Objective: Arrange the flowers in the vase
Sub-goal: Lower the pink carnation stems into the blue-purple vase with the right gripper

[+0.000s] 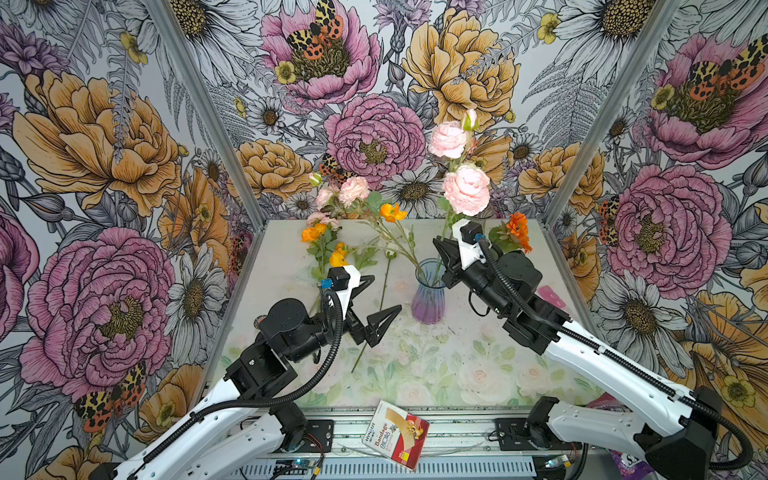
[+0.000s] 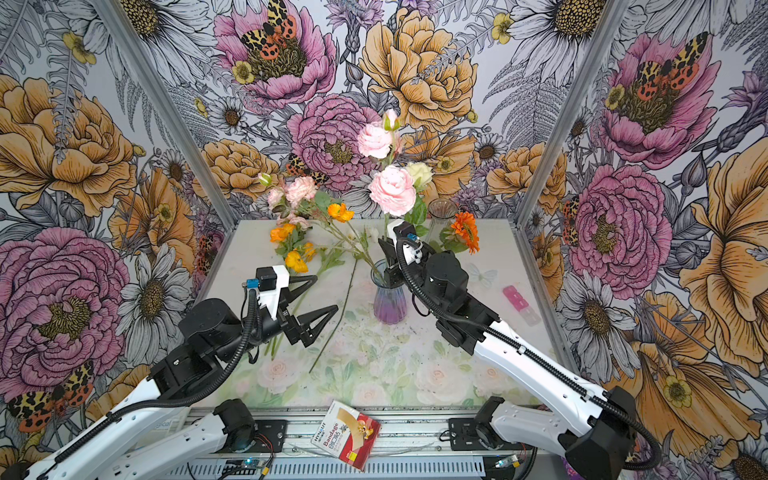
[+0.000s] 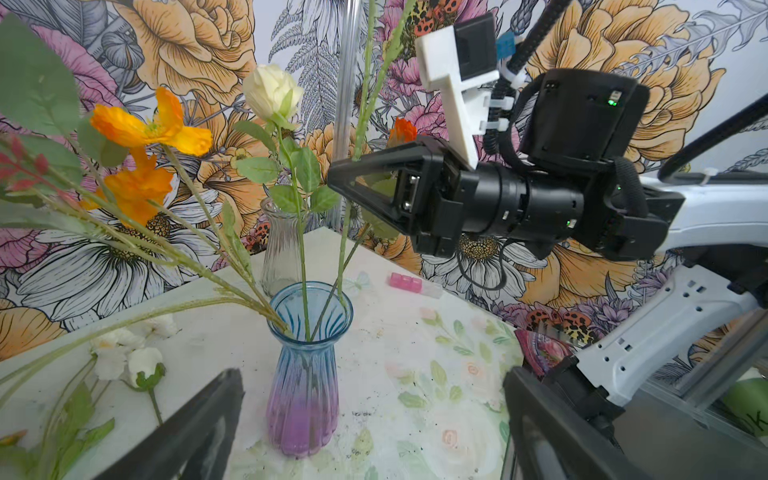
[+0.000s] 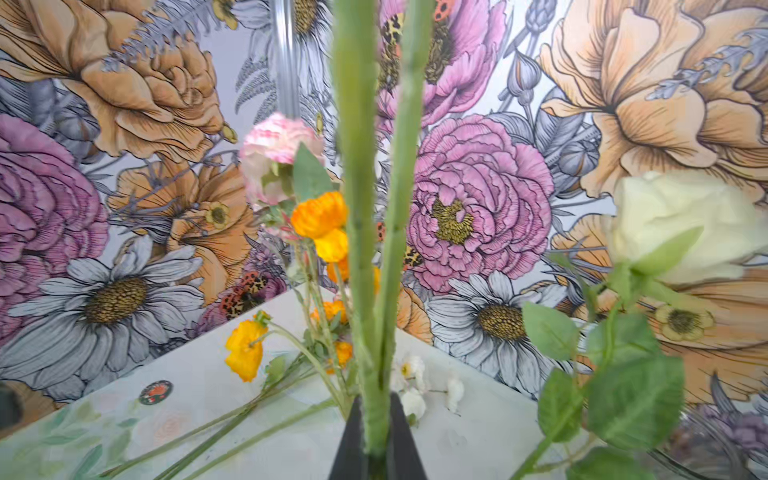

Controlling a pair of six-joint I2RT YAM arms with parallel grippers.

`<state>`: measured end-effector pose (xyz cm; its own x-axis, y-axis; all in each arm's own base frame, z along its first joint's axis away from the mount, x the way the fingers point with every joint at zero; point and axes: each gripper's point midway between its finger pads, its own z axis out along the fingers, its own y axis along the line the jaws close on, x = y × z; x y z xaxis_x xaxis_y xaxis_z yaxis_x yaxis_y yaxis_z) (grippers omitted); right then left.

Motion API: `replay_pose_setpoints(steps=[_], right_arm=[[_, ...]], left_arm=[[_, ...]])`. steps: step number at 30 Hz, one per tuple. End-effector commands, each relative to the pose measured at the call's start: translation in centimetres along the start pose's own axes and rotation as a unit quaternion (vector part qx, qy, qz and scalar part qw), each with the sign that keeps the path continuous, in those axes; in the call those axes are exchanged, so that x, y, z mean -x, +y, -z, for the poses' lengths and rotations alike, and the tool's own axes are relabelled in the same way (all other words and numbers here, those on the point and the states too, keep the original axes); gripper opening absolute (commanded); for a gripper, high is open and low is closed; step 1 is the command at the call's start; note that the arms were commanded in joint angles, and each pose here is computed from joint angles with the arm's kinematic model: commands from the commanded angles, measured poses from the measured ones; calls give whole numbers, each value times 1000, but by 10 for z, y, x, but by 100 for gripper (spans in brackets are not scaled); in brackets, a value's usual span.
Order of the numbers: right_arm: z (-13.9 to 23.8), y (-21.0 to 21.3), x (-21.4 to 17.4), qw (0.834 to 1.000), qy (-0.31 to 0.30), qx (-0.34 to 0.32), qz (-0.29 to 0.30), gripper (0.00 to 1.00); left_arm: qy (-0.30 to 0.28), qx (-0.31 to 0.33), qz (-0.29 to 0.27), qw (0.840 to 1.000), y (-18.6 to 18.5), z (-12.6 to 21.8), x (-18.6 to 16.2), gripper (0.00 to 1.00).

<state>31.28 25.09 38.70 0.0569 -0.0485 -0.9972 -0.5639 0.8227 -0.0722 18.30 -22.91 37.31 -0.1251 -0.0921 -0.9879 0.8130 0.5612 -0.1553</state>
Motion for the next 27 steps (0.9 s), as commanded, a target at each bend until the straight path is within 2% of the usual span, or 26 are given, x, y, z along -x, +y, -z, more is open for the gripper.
replay_pose_setpoints(steps=[1,8,13,19,27], right_arm=[[-9,-20,-8,998,-27,-55,16,0],[-36,-20,-39,999,-17,-47,-2,0],[-42,-16,-59,999,-2,-41,-20,0],[-39,-9,-87,998,36,-25,-43,19],[-31,-3,-97,996,66,-8,-57,47]], left_arm=[[8,4,-4,1000,3,2,-6,99],[7,13,-4,1000,6,5,-10,99],[6,25,-5,1000,10,11,-12,99],[5,32,-8,999,13,13,-14,99],[4,25,-4,1000,12,9,-16,99]])
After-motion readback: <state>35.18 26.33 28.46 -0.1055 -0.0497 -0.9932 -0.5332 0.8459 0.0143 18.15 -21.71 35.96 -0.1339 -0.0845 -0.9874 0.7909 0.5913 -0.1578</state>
